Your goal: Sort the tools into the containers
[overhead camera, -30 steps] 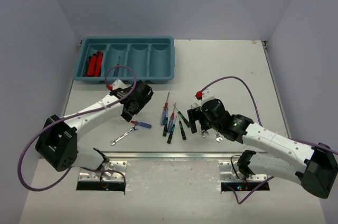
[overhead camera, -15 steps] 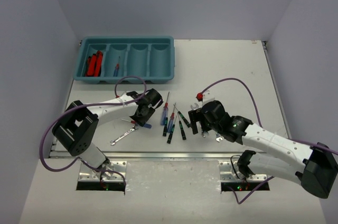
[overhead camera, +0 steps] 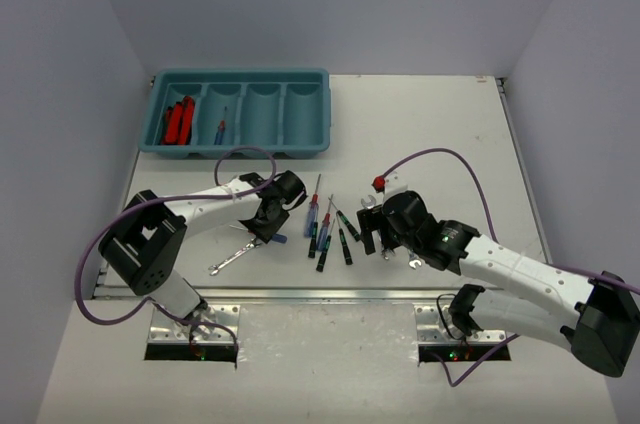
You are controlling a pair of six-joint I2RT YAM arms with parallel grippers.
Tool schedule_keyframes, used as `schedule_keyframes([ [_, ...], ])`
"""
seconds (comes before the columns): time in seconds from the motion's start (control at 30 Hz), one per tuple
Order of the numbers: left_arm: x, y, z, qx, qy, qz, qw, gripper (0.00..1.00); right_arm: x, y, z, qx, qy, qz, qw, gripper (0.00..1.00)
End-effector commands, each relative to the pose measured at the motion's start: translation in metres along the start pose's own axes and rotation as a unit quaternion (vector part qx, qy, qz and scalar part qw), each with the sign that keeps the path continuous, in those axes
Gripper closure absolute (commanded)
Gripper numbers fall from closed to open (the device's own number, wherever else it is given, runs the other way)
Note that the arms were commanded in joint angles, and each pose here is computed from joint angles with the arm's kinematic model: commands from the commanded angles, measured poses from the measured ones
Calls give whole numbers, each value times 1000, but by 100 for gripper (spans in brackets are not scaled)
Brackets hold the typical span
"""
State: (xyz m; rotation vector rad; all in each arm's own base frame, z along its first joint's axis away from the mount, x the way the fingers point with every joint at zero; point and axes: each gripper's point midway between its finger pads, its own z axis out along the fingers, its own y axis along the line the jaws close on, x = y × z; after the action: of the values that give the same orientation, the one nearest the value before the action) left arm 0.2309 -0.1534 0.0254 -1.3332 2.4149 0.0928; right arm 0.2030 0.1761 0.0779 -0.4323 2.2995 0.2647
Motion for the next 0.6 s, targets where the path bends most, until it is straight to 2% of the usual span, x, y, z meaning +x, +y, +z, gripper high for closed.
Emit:
schedule_keyframes([
  [0.0,1,-4,-1,10,0,-5,1000,65,-12,1,-1,-1,-26,8,1000,1],
  [0.27,27,-11,27,-18,35,37,999,82,-12,0,-2,2,-29,8,1000,1],
  [0.47,28,-10,31,-20,31,42,998,82,-13,-1,-3,2,-32,9,999,1],
  [0.57,25,-12,30,-14,25,45,999,76,-13,-1,-3,1,-32,9,999,1],
])
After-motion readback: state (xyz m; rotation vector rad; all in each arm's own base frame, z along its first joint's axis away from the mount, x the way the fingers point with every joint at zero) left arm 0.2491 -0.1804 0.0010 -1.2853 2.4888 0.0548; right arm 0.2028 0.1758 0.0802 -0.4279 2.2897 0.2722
